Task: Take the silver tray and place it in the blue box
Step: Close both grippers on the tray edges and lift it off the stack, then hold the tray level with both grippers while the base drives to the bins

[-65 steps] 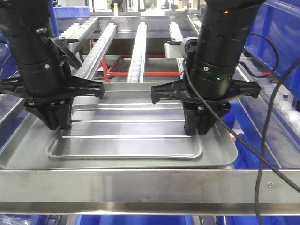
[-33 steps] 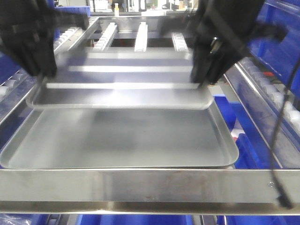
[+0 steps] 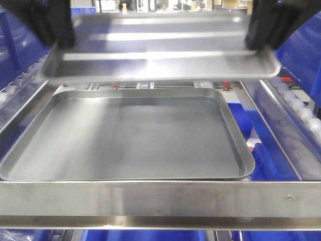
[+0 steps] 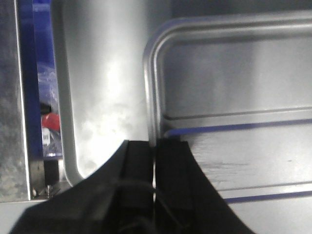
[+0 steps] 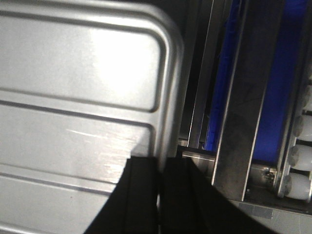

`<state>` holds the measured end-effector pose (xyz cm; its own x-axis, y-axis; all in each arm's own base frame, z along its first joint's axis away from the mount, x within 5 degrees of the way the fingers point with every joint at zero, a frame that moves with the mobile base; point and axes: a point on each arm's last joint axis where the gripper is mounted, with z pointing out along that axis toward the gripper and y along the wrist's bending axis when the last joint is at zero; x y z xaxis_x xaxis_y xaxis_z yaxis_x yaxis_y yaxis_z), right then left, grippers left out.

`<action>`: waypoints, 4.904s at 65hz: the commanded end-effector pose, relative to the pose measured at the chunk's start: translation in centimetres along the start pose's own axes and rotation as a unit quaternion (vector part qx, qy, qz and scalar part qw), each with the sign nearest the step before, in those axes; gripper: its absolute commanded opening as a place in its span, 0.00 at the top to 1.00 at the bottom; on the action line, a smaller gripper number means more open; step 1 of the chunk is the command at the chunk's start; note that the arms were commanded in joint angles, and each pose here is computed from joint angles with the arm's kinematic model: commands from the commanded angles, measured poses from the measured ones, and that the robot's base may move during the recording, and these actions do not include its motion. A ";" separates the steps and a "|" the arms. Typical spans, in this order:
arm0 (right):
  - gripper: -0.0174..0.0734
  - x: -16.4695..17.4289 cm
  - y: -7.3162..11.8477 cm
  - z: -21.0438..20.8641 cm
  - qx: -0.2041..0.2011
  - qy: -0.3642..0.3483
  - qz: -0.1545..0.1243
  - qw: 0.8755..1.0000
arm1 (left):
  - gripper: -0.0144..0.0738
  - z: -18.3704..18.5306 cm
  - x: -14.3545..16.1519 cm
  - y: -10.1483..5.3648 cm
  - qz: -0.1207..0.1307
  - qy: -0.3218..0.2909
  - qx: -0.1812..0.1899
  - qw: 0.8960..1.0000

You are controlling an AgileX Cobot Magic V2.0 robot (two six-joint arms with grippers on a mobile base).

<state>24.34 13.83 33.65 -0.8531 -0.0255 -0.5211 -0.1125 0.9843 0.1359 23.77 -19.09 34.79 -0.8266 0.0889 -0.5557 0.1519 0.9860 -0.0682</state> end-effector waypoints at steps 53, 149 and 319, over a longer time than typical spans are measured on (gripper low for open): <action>0.74 -1.1 -0.1 -2.1 -0.016 -0.059 -0.011 0.998 | 0.95 -2.5 -1.0 -0.1 0.014 -0.048 0.019 0.999; 0.74 -1.1 -0.1 -2.1 -0.016 -0.059 -0.011 0.998 | 0.95 -2.5 -1.0 -0.1 0.014 -0.048 0.019 0.999; 0.74 -1.1 -0.1 -2.1 -0.016 -0.059 -0.011 0.998 | 0.95 -2.5 -1.0 -0.1 0.014 -0.048 0.019 0.999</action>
<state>24.25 13.75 33.66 -0.8567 -0.0235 -0.5153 -0.1068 0.9854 0.1325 23.69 -19.15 35.20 -0.8243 0.0928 -0.5586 0.1541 0.9860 -0.0636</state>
